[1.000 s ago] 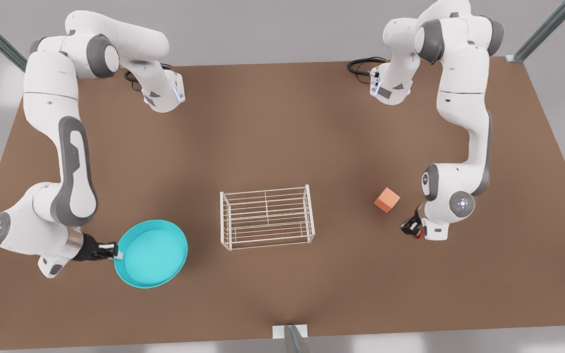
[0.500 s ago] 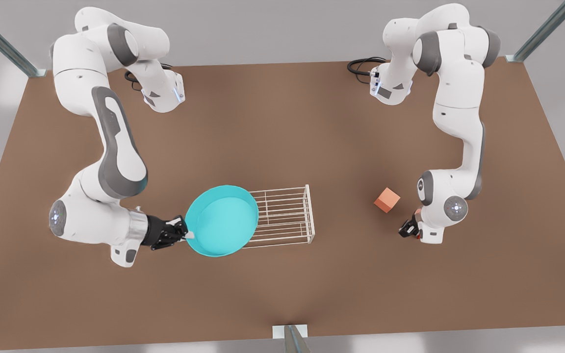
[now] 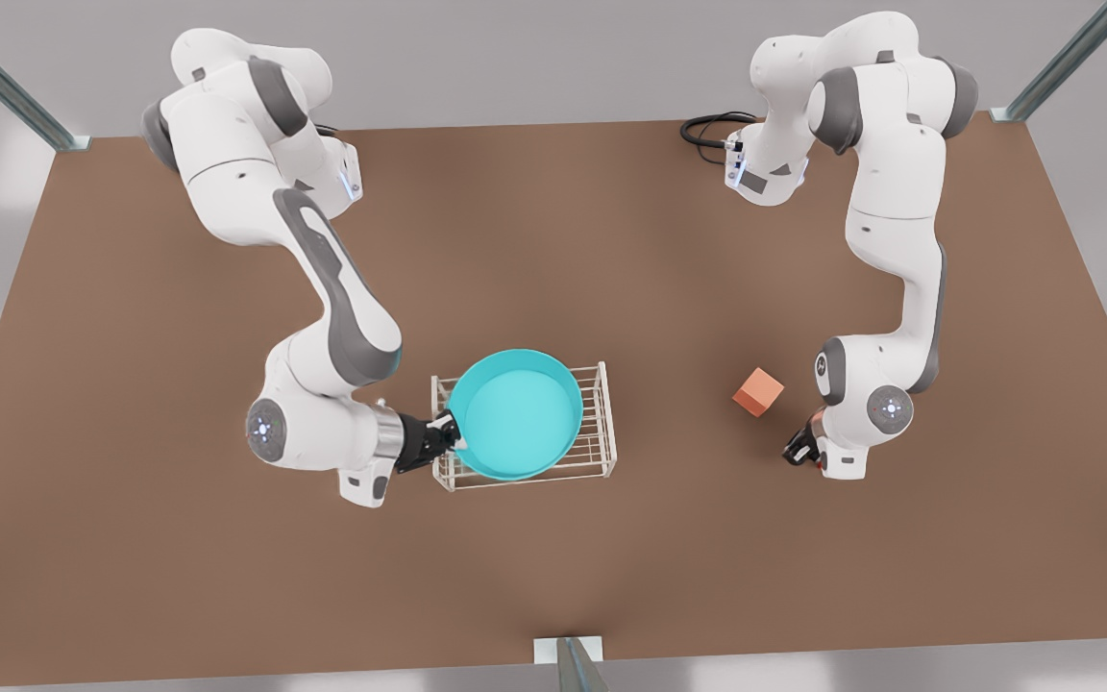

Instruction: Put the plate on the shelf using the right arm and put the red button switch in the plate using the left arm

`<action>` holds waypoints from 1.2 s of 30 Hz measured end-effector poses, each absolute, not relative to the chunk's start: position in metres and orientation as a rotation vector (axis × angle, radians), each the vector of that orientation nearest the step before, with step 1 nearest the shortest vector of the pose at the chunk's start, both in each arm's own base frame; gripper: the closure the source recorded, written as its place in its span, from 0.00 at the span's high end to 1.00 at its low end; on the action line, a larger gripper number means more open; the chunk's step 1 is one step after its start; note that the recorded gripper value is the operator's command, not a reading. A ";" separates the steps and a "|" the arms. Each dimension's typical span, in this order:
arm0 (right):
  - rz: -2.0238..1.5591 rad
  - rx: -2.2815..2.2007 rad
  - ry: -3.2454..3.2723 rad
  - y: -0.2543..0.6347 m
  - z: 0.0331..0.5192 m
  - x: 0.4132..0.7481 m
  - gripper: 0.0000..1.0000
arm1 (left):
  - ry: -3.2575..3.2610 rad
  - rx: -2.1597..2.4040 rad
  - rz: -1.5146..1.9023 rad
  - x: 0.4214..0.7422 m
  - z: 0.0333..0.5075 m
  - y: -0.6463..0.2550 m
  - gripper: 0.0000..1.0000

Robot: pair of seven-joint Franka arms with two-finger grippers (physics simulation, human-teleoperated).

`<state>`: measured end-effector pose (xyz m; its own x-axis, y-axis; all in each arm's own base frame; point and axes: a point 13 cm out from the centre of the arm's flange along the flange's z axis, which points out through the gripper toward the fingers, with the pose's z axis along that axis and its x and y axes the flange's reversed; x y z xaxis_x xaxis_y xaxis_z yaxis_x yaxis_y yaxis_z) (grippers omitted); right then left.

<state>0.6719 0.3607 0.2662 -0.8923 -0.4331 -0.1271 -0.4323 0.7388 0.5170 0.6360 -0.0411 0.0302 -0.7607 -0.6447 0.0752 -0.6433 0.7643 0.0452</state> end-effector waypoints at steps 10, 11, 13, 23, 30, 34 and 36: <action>-0.824 0.676 -2.916 0.368 0.221 0.658 0.21 | -2.883 1.076 -0.012 0.645 0.042 -0.040 0.51; -0.822 0.676 -2.916 0.369 0.221 0.657 1.00 | -2.884 1.078 -0.011 0.645 0.043 -0.039 0.51; -0.822 0.677 -2.918 0.371 0.223 0.655 1.00 | -2.891 1.084 -0.003 0.649 0.050 -0.040 0.51; -0.458 0.568 -3.146 0.156 0.363 0.700 1.00 | -2.997 1.073 0.152 0.680 0.175 -0.099 0.49; 0.021 0.323 -3.097 -0.047 0.424 0.639 1.00 | -3.075 0.947 0.261 0.690 0.292 -0.198 0.49; 0.042 0.330 -3.044 -0.049 0.444 0.599 1.00 | -3.043 0.795 0.290 0.649 0.303 -0.294 0.49; 0.037 0.331 -3.016 -0.048 0.444 0.585 1.00 | -3.053 0.704 0.294 0.623 0.311 -0.354 0.49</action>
<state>0.5851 -0.0480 0.4438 -0.9704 -0.2151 0.1094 -0.2177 0.9759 -0.0127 0.6229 -0.3538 0.3106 -0.9000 -0.4344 0.0367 -0.4334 0.8825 -0.1825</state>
